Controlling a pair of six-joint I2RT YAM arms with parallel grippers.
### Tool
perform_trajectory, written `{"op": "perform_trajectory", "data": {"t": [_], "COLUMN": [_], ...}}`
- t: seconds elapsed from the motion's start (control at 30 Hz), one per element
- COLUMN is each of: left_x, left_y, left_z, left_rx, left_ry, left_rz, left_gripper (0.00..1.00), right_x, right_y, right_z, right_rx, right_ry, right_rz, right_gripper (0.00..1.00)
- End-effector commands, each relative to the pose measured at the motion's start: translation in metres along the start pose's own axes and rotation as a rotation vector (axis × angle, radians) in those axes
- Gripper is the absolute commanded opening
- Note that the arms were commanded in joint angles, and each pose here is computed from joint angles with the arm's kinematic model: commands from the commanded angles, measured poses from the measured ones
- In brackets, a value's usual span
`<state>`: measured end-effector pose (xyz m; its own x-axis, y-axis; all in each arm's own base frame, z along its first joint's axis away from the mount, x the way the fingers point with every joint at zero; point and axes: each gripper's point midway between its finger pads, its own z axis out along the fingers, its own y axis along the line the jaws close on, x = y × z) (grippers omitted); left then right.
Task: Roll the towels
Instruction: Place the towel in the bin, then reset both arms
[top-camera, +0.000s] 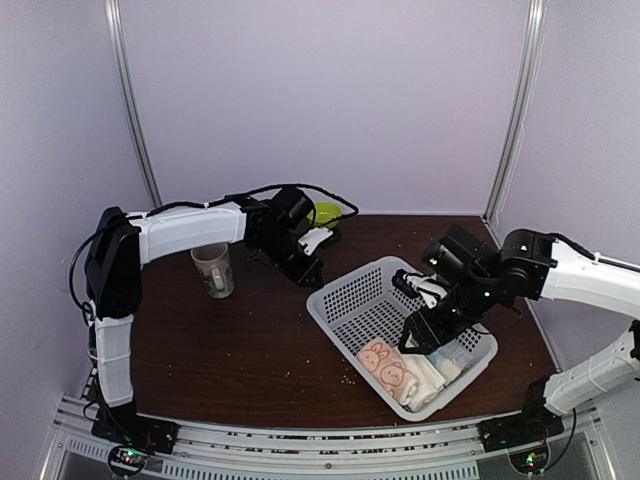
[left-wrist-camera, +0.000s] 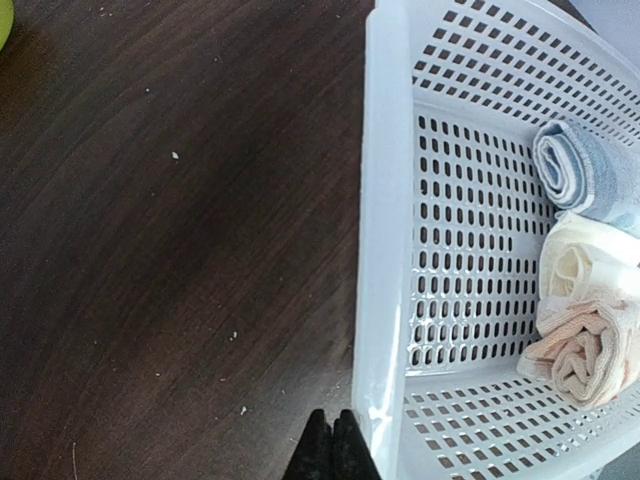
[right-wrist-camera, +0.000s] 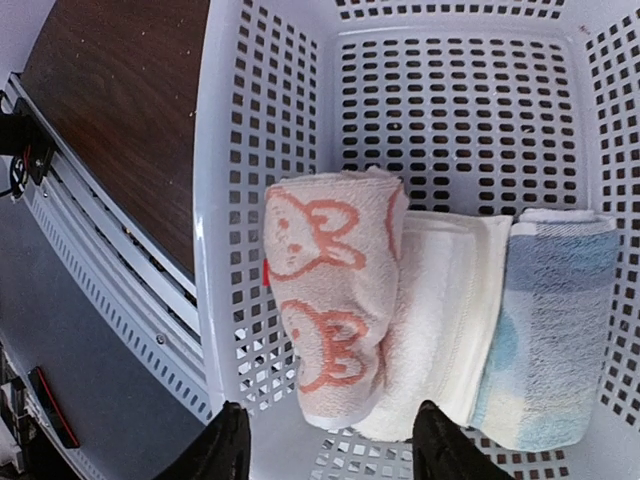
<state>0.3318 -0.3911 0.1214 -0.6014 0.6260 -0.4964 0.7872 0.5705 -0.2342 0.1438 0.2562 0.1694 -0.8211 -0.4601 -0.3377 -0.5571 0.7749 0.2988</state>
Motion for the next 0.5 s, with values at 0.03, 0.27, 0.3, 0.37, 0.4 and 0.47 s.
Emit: {"op": "perform_trajectory", "data": {"t": [0.03,0.27,0.3,0.37,0.4,0.47], "left_x": [-0.006,-0.003,-0.003,-0.003,-0.003,-0.003], "left_y": [0.002,0.002,0.003,0.002,0.002,0.002], "left_z": [0.005,0.006,0.007,0.007,0.008,0.008], "left_rx": [0.007,0.006,0.005,0.008,0.009,0.011], "left_ry": [-0.029,-0.022,-0.021,-0.023,-0.023,-0.024], "left_rz": [-0.003,-0.005,-0.007,-0.006,-0.006,-0.006], "left_gripper": [0.0,0.0,0.0,0.0,0.0,0.0], "right_x": [-0.013,-0.006,-0.002,0.011,0.017,0.026], "right_y": [-0.018,-0.003,-0.004,-0.007,-0.007,-0.004], "right_z": [0.015,0.053,0.059,0.071,0.076,0.083], "right_rx": [0.068,0.02,0.023,0.033,0.035,0.033], "right_ry": [-0.011,0.07,0.087,0.127,0.143,0.166], "right_rz": [0.034,0.012,0.012,0.012,0.008,-0.003], "right_gripper": [0.29,0.13,0.12,0.1,0.1,0.09]}}
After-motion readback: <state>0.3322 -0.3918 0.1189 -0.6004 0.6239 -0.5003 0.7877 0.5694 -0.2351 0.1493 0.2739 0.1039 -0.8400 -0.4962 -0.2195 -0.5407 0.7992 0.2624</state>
